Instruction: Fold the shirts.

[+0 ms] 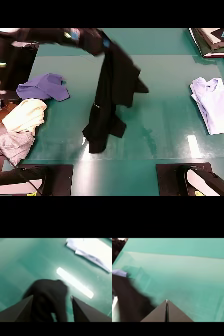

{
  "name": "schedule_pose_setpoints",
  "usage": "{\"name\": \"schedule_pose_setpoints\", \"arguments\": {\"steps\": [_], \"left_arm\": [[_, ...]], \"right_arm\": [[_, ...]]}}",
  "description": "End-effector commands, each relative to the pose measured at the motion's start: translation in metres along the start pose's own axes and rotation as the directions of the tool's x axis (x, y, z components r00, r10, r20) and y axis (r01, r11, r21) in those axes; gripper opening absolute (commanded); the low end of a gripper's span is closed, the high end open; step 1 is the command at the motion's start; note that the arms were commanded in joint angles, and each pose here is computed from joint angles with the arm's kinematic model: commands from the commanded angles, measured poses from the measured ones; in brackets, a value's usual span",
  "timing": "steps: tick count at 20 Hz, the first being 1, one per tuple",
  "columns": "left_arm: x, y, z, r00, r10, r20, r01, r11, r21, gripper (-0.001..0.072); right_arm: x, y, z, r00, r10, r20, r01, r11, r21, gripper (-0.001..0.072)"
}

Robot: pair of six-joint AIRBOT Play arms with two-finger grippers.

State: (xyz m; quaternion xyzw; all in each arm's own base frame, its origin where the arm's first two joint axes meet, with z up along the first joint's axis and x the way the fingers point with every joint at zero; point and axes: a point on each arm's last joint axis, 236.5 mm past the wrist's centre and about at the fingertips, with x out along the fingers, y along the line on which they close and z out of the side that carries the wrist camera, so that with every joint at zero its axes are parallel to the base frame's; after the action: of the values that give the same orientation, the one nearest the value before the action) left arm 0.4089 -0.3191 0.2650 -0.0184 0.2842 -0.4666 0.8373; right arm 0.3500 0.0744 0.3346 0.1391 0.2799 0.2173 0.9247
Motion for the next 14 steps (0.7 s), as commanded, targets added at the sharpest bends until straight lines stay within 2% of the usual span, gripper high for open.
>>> {"name": "schedule_pose_setpoints", "arguments": {"steps": [1, 4, 6, 14], "left_arm": [[0.015, 0.053, -0.047, 0.987, 0.053, -0.152, -0.078, 0.983, -0.164, 0.0573], [-0.033, 0.088, -0.092, 0.945, 0.05, -0.323, -0.144, 0.951, -0.273, 0.0572], [-0.051, 0.099, -0.134, 0.899, -0.002, -0.438, -0.17, 0.92, -0.353, 0.0572], [-0.042, 0.075, -0.328, 0.821, -0.093, -0.563, -0.283, 0.79, -0.544, 0.0572]], "right_arm": [[0.0, 0.0, -0.007, 0.999, 0.003, -0.032, -0.002, 1.0, 0.003, 0.0015], [0.0, 0.0, -0.008, 0.999, 0.002, -0.032, -0.002, 1.0, 0.003, 0.0015], [0.0, -0.001, -0.007, 1.0, 0.002, -0.031, -0.001, 1.0, 0.003, 0.0015], [0.008, -0.007, -0.01, 0.999, 0.005, -0.053, -0.004, 1.0, 0.019, 0.0015]]}}
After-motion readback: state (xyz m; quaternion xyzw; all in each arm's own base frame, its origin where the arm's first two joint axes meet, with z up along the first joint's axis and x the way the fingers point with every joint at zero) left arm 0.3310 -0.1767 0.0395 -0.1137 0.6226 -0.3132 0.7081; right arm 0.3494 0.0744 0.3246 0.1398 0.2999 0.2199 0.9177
